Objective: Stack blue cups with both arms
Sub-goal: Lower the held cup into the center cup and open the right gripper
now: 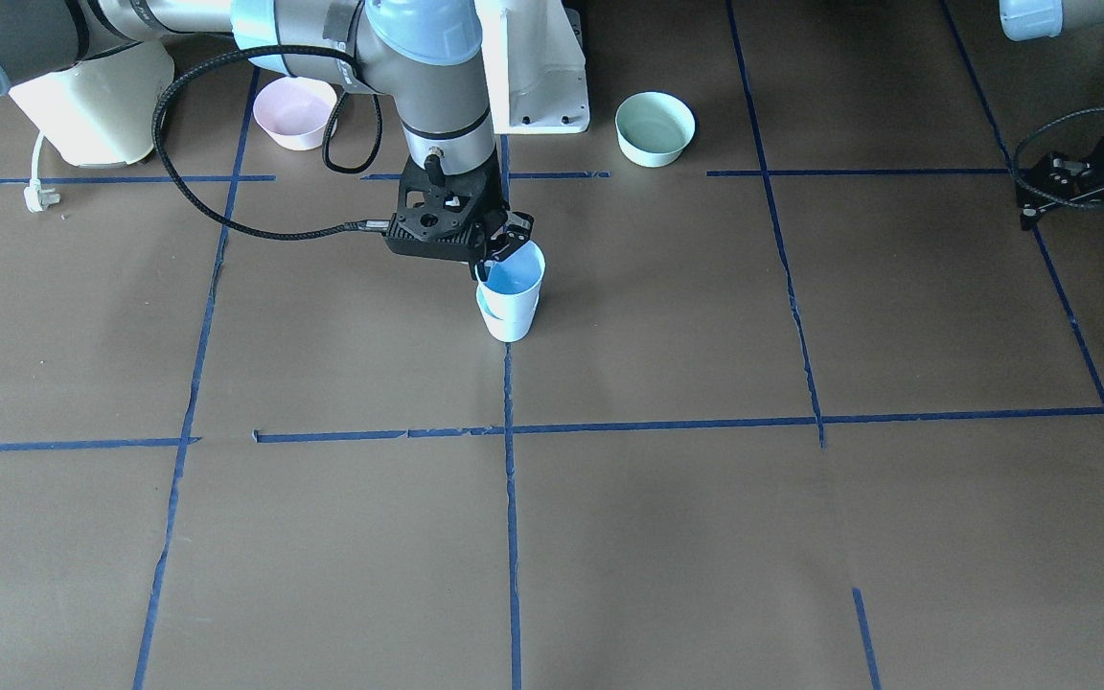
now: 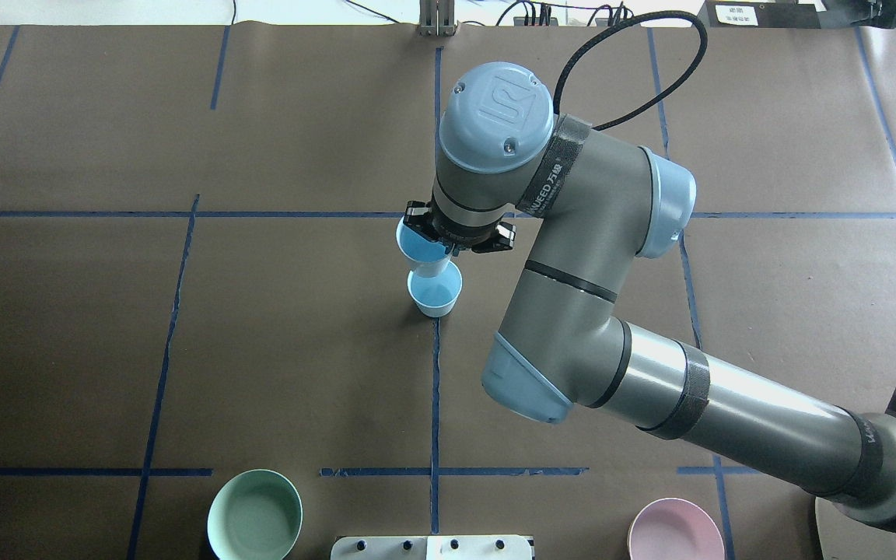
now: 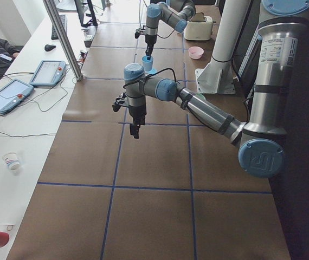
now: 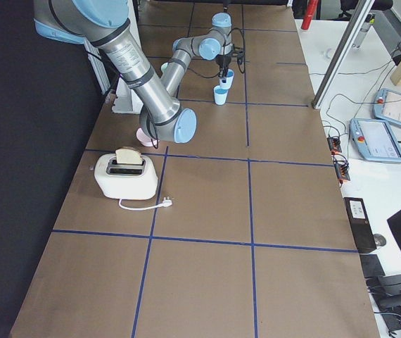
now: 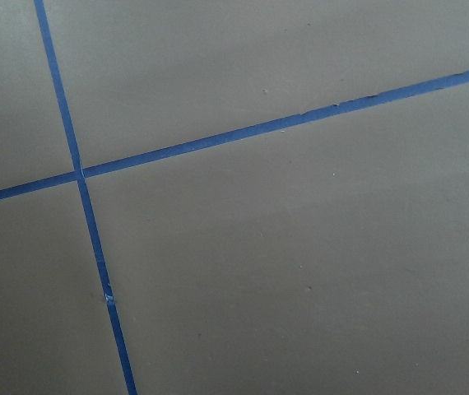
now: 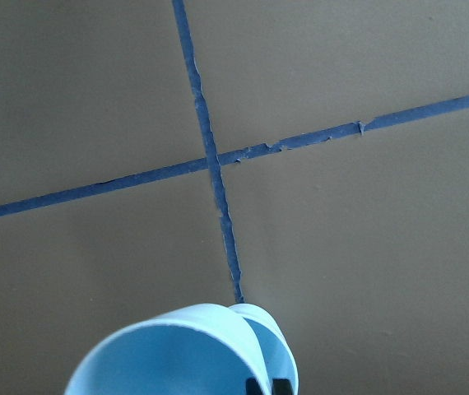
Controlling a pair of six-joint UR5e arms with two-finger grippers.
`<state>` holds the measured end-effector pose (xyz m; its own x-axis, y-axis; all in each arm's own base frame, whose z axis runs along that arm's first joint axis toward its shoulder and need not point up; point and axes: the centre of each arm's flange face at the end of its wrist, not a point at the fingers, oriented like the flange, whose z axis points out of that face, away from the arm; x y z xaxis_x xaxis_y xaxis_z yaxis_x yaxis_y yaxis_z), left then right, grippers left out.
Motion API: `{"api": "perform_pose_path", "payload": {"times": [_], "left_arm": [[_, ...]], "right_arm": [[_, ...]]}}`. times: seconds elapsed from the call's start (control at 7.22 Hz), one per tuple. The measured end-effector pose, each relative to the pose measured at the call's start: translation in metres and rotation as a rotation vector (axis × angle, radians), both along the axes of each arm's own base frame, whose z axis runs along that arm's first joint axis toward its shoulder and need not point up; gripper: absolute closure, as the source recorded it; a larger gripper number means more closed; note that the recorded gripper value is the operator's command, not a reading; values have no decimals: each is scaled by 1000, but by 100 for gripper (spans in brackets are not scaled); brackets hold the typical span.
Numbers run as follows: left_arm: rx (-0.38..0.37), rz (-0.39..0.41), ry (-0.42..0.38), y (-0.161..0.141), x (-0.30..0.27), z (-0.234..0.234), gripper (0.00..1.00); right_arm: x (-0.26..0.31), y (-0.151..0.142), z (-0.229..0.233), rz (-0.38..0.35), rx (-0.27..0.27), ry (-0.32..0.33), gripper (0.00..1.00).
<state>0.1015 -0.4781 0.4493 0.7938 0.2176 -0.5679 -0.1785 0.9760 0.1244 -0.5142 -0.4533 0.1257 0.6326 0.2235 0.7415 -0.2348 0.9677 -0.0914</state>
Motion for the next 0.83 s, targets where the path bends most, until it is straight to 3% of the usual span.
{"api": "perform_pose_path", "payload": {"times": [0.83], "left_arm": [[-8, -17, 23, 0, -2, -6, 0]], "right_arm": [[2, 34, 3, -22, -16, -27, 0]]}}
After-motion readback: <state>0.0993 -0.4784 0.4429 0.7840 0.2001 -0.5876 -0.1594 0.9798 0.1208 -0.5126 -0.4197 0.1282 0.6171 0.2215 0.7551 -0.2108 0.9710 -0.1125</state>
